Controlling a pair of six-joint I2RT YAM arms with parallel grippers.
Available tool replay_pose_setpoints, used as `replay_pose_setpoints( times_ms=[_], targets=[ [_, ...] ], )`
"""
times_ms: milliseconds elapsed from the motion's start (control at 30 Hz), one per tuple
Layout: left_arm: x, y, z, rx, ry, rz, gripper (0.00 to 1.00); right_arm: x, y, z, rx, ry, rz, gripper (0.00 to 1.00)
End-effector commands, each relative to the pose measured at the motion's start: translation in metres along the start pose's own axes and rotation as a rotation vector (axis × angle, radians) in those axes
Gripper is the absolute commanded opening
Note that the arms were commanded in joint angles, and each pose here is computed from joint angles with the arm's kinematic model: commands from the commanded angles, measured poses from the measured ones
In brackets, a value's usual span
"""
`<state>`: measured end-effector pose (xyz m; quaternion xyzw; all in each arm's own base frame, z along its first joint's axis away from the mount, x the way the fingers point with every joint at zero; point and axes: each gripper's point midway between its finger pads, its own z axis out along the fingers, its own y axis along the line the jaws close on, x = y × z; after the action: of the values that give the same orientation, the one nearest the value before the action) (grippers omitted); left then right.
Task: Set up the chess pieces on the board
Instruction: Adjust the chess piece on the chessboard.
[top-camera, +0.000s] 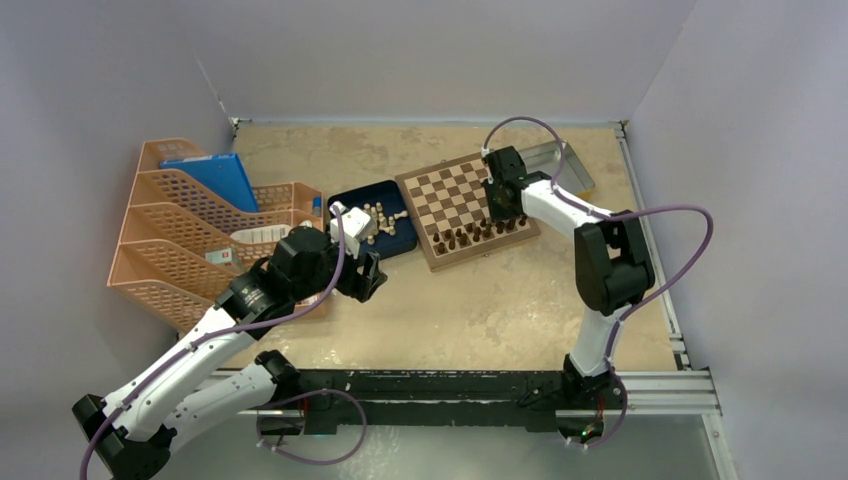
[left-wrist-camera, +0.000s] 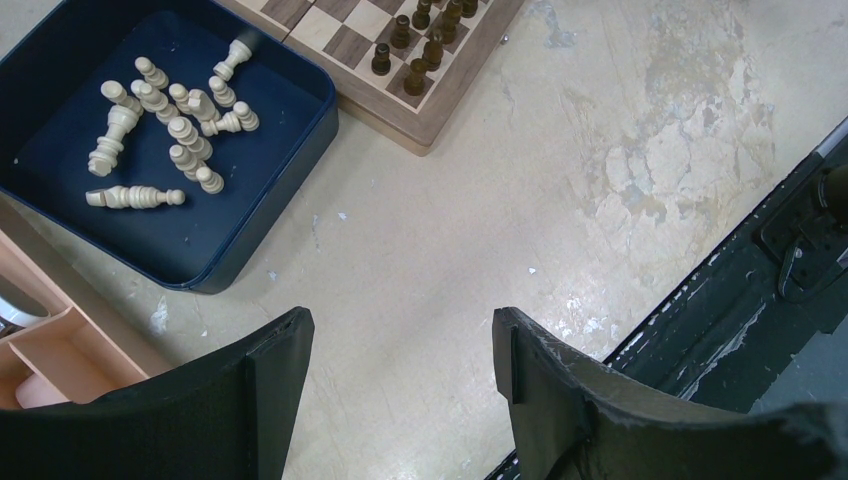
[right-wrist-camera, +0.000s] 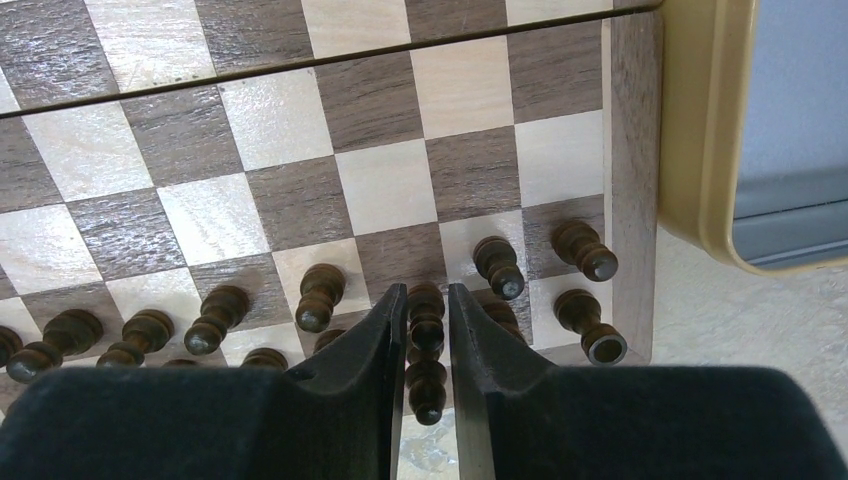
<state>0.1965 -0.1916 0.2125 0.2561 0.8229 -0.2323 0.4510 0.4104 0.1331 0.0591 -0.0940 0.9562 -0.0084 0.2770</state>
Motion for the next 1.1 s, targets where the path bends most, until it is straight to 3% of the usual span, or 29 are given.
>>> replay_pose_setpoints(
  times_ms=[0,233,600,1067],
  targets=[
    [-0.014,-0.002,-0.002,0.009,-0.042,0.01,0.66,-0.002,0.001,0.0,-0.017,0.004,-0.009,0.25],
    [-0.014,-0.002,-0.001,0.009,-0.043,0.011,0.66,0.002,0.003,0.003,-0.025,0.02,-0.006,0.26],
    [-0.013,-0.001,0.0,0.007,-0.036,0.012,0.66,-0.016,0.001,-0.003,-0.016,-0.037,0.009,0.18],
    [-0.012,0.0,0.001,0.0,-0.033,0.01,0.66,-0.032,0.007,0.004,-0.033,-0.075,0.027,0.18]
  ],
)
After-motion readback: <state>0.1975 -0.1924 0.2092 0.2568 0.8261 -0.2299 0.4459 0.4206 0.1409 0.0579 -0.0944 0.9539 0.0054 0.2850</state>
